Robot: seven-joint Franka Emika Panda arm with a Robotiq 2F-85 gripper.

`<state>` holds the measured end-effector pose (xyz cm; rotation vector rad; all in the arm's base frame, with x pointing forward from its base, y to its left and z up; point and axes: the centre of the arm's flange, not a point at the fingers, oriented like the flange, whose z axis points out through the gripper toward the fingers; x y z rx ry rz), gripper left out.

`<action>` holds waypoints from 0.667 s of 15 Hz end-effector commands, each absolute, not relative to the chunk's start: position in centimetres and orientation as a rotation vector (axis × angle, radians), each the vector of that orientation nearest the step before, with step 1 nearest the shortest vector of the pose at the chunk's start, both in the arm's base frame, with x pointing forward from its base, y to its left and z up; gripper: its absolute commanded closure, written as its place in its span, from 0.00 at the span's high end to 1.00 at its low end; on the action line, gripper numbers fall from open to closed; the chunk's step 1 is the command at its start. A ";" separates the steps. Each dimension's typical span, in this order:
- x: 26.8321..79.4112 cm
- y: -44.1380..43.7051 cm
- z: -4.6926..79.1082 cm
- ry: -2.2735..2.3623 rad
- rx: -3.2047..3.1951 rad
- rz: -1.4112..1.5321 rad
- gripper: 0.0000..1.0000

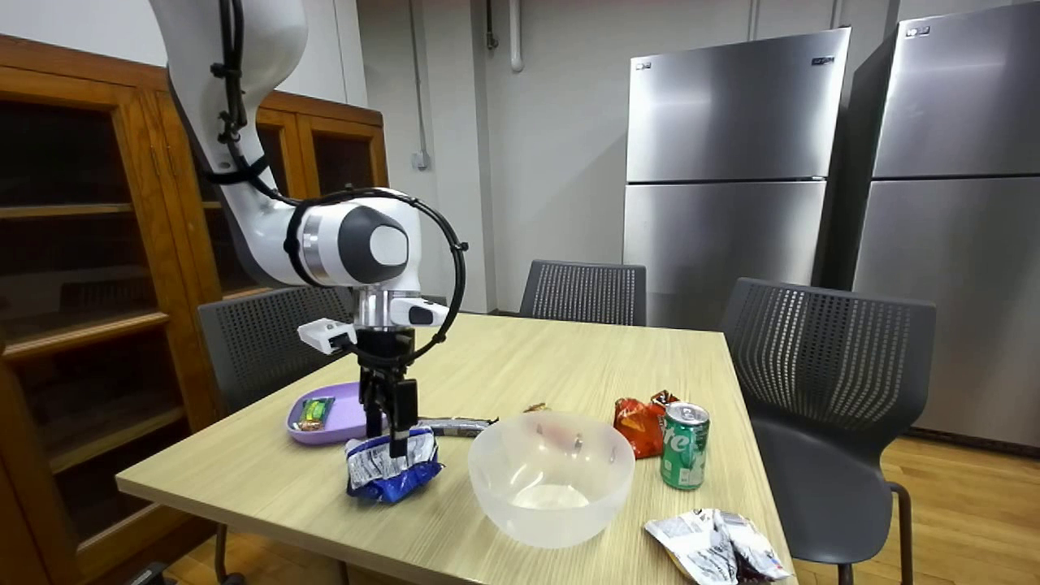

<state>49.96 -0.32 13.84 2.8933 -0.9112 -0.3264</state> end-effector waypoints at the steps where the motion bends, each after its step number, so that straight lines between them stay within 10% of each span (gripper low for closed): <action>1: 50.9 -0.2 14.3 -0.967 2.902 -0.294 1.00; 3: 51.0 0.0 14.3 -0.963 2.903 -0.298 1.00; 10: 50.9 0.0 14.4 -0.953 2.913 -0.291 0.34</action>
